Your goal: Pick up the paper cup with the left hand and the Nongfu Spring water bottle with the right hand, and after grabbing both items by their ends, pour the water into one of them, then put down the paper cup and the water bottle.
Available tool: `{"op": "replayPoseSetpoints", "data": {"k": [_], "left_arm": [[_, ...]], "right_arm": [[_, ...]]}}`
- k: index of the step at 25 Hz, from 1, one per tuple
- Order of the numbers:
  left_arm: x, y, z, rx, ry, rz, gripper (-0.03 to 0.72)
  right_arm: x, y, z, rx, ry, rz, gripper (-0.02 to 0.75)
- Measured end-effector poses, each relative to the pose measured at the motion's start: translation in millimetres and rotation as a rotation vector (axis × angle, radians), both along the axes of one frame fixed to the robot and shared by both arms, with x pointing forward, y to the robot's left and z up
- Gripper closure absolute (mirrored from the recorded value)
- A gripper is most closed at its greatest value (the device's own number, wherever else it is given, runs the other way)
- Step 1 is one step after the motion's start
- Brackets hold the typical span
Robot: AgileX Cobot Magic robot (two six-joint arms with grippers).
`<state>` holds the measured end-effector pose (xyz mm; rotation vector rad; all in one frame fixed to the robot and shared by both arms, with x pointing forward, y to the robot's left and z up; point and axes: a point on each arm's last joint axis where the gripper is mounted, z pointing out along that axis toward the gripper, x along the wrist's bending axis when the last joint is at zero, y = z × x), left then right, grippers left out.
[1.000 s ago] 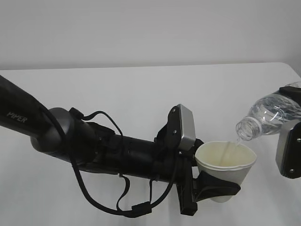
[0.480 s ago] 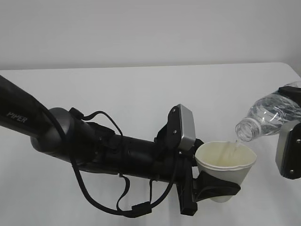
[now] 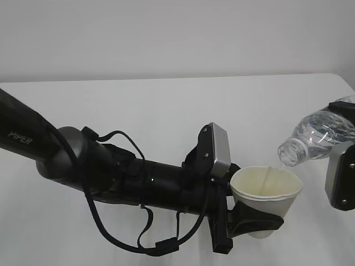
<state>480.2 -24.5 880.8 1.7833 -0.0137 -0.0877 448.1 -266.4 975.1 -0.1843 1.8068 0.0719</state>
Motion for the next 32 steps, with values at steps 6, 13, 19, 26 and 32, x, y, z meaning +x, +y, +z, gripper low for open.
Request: {"op": "replayPoseSetpoints", "data": {"k": [6, 13, 19, 26, 32], "left_arm": [[0.0, 0.0, 0.0, 0.000, 0.000, 0.000, 0.301], [0.0, 0.0, 0.0, 0.000, 0.000, 0.000, 0.301], [0.0, 0.0, 0.0, 0.000, 0.000, 0.000, 0.301], [0.0, 0.0, 0.0, 0.000, 0.000, 0.000, 0.301], [0.0, 0.0, 0.0, 0.000, 0.000, 0.000, 0.301]], "right_arm": [[0.0, 0.0, 0.0, -0.002, 0.000, 0.000, 0.382], [0.0, 0.0, 0.0, -0.002, 0.000, 0.000, 0.382], [0.0, 0.0, 0.0, -0.002, 0.000, 0.000, 0.382], [0.0, 0.0, 0.0, -0.002, 0.000, 0.000, 0.382], [0.0, 0.0, 0.0, -0.004, -0.001, 0.001, 0.382]]}}
